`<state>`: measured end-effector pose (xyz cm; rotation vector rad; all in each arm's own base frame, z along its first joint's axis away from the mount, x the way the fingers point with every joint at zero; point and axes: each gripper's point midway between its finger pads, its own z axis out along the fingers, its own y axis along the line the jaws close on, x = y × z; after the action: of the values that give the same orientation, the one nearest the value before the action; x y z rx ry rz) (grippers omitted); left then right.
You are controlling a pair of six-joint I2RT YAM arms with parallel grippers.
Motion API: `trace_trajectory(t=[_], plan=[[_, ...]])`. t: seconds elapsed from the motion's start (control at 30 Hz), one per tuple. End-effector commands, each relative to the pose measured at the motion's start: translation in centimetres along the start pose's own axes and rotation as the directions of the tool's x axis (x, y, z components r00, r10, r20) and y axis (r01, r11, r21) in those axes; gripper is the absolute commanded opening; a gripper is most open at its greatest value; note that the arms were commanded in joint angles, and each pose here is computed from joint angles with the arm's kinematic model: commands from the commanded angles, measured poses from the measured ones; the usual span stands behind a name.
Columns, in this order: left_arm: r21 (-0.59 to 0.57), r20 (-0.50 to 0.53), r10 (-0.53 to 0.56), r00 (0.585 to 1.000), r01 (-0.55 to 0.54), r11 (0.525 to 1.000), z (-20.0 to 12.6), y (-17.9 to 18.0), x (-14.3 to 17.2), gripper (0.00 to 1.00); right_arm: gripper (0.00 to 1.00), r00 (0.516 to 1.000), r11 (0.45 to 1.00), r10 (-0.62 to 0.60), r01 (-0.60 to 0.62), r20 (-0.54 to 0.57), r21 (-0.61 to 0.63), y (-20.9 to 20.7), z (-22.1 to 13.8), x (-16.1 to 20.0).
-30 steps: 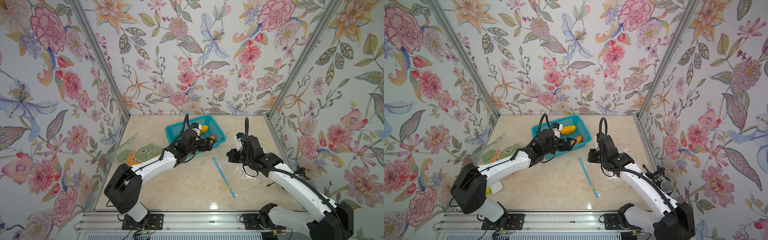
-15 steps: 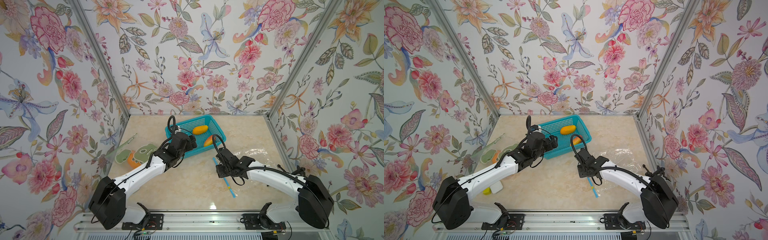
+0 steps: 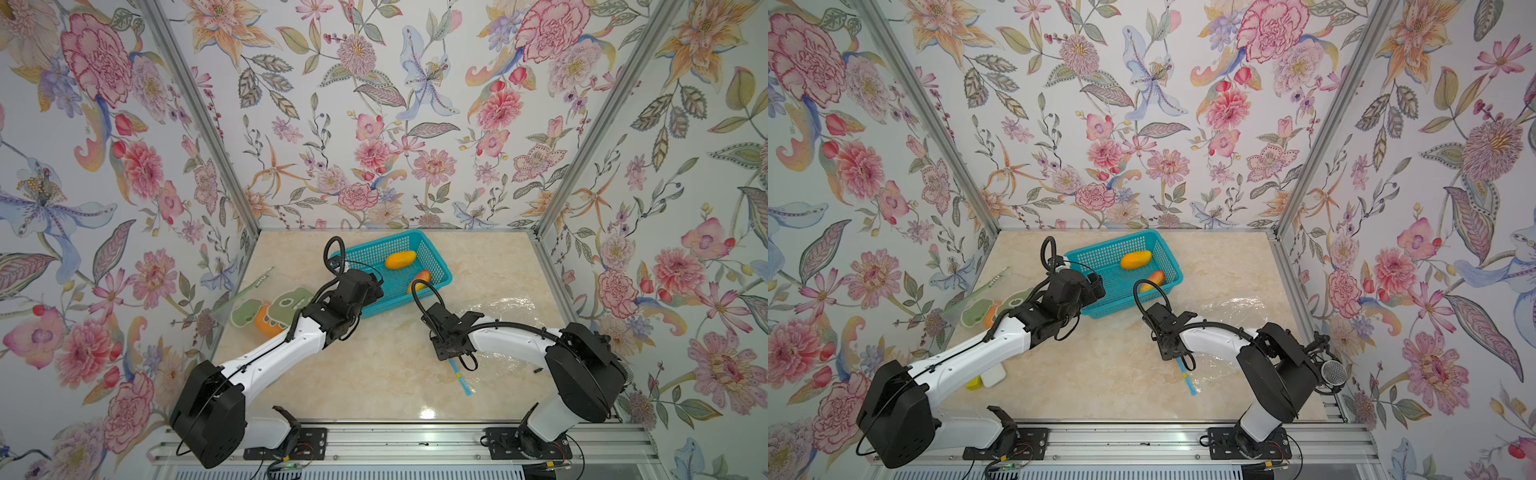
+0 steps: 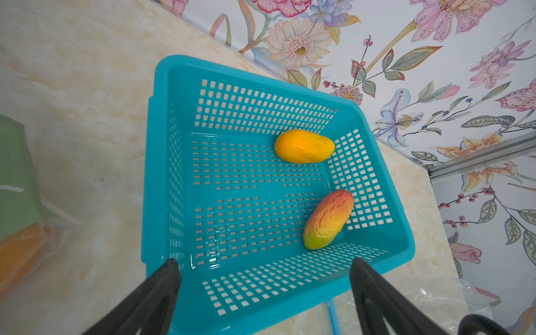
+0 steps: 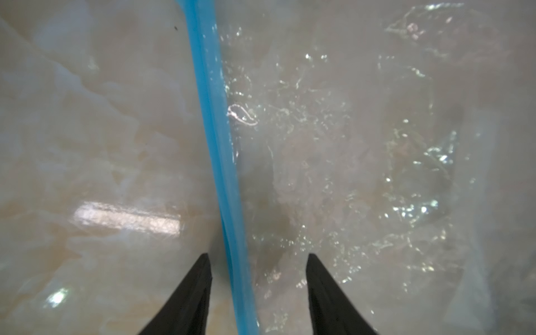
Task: Place the mango in a zip-top bag and seal the zipper
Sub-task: Pick up the zipper food storage bag at the center of the board.
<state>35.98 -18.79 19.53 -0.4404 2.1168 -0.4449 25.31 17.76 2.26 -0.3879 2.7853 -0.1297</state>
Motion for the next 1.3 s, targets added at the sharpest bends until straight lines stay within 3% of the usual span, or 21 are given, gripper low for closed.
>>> trace_trajectory(t=[0.0, 0.2, 0.43, 0.6, 0.8, 0.9, 1.03, 1.1, 1.17, 1.27], plan=[[-0.03, 0.022, -0.029, 0.999, 0.029, 0.999, 0.0, 0.9, -0.6, 0.93, 0.38, 0.998, 0.994, 0.056, -0.058, -0.028, -0.088, -0.1, 1.1, 0.6], [-0.028, 0.022, -0.029, 0.999, 0.03, 0.999, 0.0, 0.8, -0.7, 0.93, 0.21, 0.987, 0.973, 0.138, -0.15, -0.08, -0.175, -0.8, 2.7, 1.5], [-0.032, 0.011, -0.02, 1.0, 0.02, 0.999, 0.1, 0.8, -0.5, 0.93, 0.0, 0.984, 0.97, 0.178, -0.18, -0.024, -0.166, -1.9, 1.8, -0.2], [0.004, -0.002, 0.007, 1.0, -0.007, 1.0, 0.1, 0.0, -0.5, 0.93, 0.0, 0.978, 0.954, 0.203, -0.188, 0.044, -0.233, -1.5, -0.8, -2.6], [0.167, -0.067, 0.075, 0.995, -0.063, 0.984, -0.1, -3.6, 0.2, 0.9, 0.0, 0.938, 0.896, 0.269, -0.161, 0.218, -0.415, -0.6, -8.5, -7.1], [0.352, -0.1, 0.147, 0.984, -0.103, 0.93, -1.0, -7.6, 0.7, 0.85, 0.0, 0.896, 0.868, 0.311, -0.131, 0.318, -0.479, -1.0, -12.7, -8.9], [0.575, -0.107, 0.216, 0.971, -0.117, 0.81, -3.4, -13.2, 1.1, 0.85, 0.0, 0.824, 0.807, 0.388, -0.087, 0.413, -0.584, -0.8, -17.0, -10.4], [0.642, -0.102, 0.233, 0.967, -0.115, 0.758, -4.3, -15.2, 1.2, 0.86, 0.0, 0.79, 0.768, 0.423, -0.051, 0.445, -0.639, -0.3, -18.7, -11.0], [0.666, -0.089, 0.246, 0.965, -0.126, 0.735, -4.6, -16.4, 1.0, 0.87, 0.0, 0.761, 0.737, 0.449, -0.019, 0.468, -0.676, 0.0, -20.2, -11.4], [0.715, -0.066, 0.266, 0.962, -0.14, 0.685, -5.2, -18.4, 0.4, 0.86, 0.0, 0.747, 0.718, 0.46, 0.004, 0.479, -0.696, 0.2, -21.1, -11.5]])
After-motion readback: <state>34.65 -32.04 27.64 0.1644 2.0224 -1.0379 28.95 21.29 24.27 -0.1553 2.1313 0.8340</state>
